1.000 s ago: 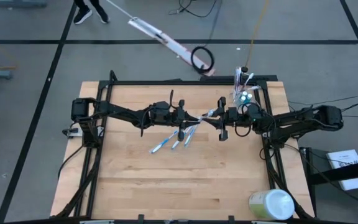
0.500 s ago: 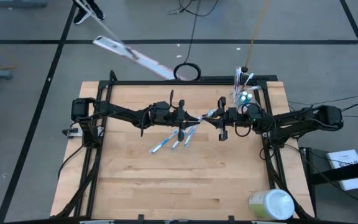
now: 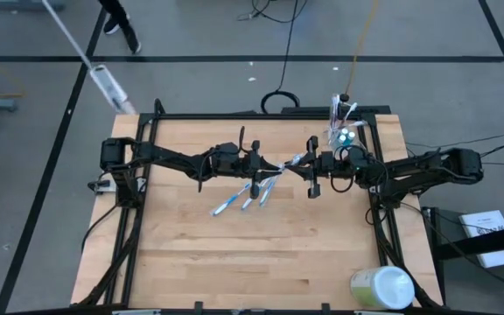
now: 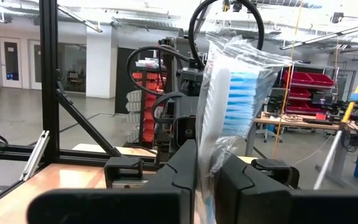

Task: Pick & Place toothbrushing station
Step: Put the blue toothbrush into the right of the transparent organizer

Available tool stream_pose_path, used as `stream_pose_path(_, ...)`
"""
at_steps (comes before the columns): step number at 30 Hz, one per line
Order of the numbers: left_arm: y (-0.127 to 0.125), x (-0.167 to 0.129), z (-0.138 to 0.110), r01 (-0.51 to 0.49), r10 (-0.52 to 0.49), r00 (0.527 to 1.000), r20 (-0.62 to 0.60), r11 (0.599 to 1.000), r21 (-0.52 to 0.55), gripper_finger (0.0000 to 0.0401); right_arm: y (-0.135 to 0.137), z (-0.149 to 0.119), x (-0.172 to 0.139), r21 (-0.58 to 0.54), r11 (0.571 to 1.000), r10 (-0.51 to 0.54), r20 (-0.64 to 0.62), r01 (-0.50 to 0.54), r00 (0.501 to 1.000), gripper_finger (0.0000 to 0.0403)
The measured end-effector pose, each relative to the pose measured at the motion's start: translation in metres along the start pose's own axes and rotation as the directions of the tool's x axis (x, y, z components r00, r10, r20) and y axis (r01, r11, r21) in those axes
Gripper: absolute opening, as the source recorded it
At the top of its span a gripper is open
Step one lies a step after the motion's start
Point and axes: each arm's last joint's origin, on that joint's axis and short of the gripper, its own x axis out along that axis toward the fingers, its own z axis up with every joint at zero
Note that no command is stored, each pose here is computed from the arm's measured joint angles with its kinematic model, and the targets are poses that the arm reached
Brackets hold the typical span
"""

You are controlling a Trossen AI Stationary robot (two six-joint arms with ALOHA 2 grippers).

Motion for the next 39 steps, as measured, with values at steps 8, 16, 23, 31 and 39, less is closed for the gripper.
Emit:
stream_pose_path(8, 0.001, 0.0, 0.0, -0.022, 0.022, 1.0, -0.003, 1.0, -0.02, 0.0046, 0.0, -0.001, 0.0, 0.0, 1.0, -0.001, -0.006, 0.001, 1.0, 0.0018)
stream_pose_path(16, -0.002, 0.001, 0.001, -0.021, 0.021, 1.0, 0.005, 0.999, -0.038, 0.013, 0.0, -0.001, 0.0, 0.002, 1.0, 0.0, -0.013, 0.0, 1.0, 0.0017)
stream_pose_path(23, -0.002, 0.0, 0.003, -0.024, 0.026, 1.0, 0.012, 0.997, -0.075, 0.0192, -0.007, 0.001, -0.007, 0.0, 0.982, -0.187, -0.095, 0.188, 0.978, 0.0016)
stream_pose_path(31, -0.002, -0.001, 0.004, -0.017, 0.018, 1.0, 0.011, 0.997, -0.072, 0.0208, -0.01, 0.016, -0.032, -0.044, 0.911, -0.41, -0.209, 0.41, 0.888, 0.0016)
stream_pose_path(39, -0.003, -0.001, 0.003, -0.016, 0.016, 1.0, 0.005, 0.997, -0.073, 0.021, -0.011, 0.024, -0.062, -0.084, 0.784, -0.607, -0.316, 0.616, 0.729, 0.0016)
